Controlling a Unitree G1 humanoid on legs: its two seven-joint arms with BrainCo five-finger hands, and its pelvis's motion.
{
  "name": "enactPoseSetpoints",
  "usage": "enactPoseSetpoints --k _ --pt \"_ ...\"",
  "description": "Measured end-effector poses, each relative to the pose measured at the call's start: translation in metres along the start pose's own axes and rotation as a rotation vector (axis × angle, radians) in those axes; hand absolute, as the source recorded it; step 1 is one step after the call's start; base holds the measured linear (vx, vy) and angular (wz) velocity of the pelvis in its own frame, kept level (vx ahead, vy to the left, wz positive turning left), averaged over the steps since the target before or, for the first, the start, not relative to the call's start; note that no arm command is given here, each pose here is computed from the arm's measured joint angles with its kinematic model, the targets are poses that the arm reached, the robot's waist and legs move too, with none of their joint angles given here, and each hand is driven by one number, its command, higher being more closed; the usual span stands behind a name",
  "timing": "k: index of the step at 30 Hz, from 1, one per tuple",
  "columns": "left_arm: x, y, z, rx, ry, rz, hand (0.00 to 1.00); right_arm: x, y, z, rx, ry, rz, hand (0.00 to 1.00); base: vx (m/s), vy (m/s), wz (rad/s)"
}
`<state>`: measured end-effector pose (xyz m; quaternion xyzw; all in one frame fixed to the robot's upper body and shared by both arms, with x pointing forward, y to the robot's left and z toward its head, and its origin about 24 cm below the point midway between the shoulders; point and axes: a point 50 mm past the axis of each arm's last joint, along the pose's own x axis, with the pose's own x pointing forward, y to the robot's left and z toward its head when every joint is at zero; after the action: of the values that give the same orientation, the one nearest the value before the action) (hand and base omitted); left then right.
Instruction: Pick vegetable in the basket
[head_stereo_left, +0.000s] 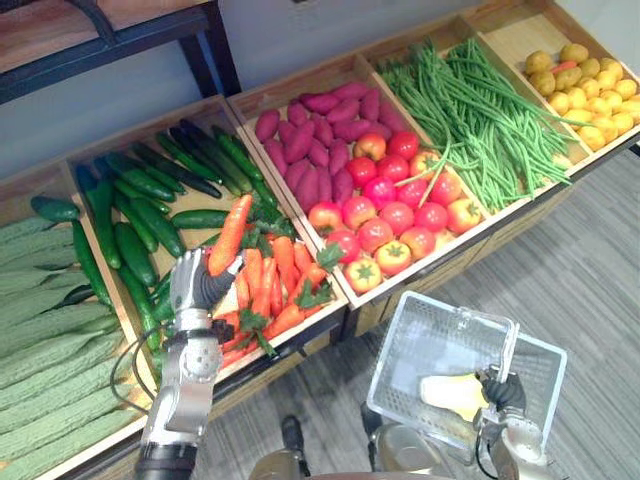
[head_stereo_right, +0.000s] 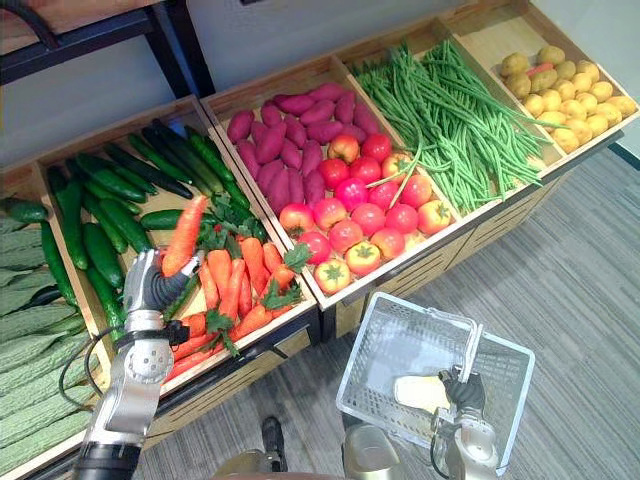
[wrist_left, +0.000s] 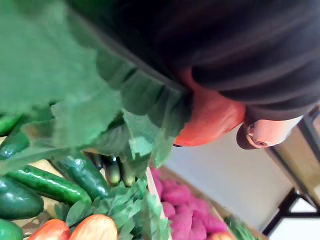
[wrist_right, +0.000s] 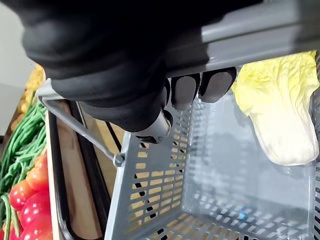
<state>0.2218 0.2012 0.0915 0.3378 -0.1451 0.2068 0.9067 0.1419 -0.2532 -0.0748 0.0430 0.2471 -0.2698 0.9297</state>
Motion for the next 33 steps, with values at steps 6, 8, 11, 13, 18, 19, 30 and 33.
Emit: enactPoseSetpoints --k 6,8,11,13,18,19,30,33 --pt "-0.021 0.002 0.015 -0.216 0.029 0.042 1.0 -0.014 0.003 0.01 0.032 -0.056 -0.001 1.0 -0.02 -0.006 -0.34" --pt "-0.026 -0.002 0.019 -0.258 0.033 0.025 1.0 -0.018 0.003 0.015 0.044 -0.082 -0.015 1.0 -0.03 0.0 -0.74" --pt "-0.028 -0.009 0.028 -0.32 0.016 -0.003 1.0 -0.024 0.008 0.028 0.051 -0.137 -0.004 1.0 -0.04 0.011 -1.11" --pt "-0.03 -0.016 0.034 -0.355 0.01 -0.026 1.0 -0.026 0.015 0.037 0.059 -0.176 0.014 1.0 -0.07 0.025 -1.47" --pt "-0.022 -0.023 0.047 -0.397 -0.045 -0.041 1.0 -0.024 0.03 0.046 0.039 -0.21 0.041 1.0 0.02 0.004 -1.33" --pt "-0.02 -0.022 0.048 -0.4 -0.053 -0.033 1.0 -0.021 0.034 0.048 0.037 -0.216 0.05 1.0 0.15 -0.102 -1.76" --pt "-0.01 -0.055 0.029 -0.435 0.038 -0.123 1.0 -0.001 0.073 0.103 -0.045 -0.404 0.183 1.0 0.26 -0.051 -1.5" --pt "-0.015 -0.056 0.025 -0.438 0.066 -0.132 1.0 0.002 0.086 0.101 -0.093 -0.398 0.224 1.0 0.23 0.172 -1.53"
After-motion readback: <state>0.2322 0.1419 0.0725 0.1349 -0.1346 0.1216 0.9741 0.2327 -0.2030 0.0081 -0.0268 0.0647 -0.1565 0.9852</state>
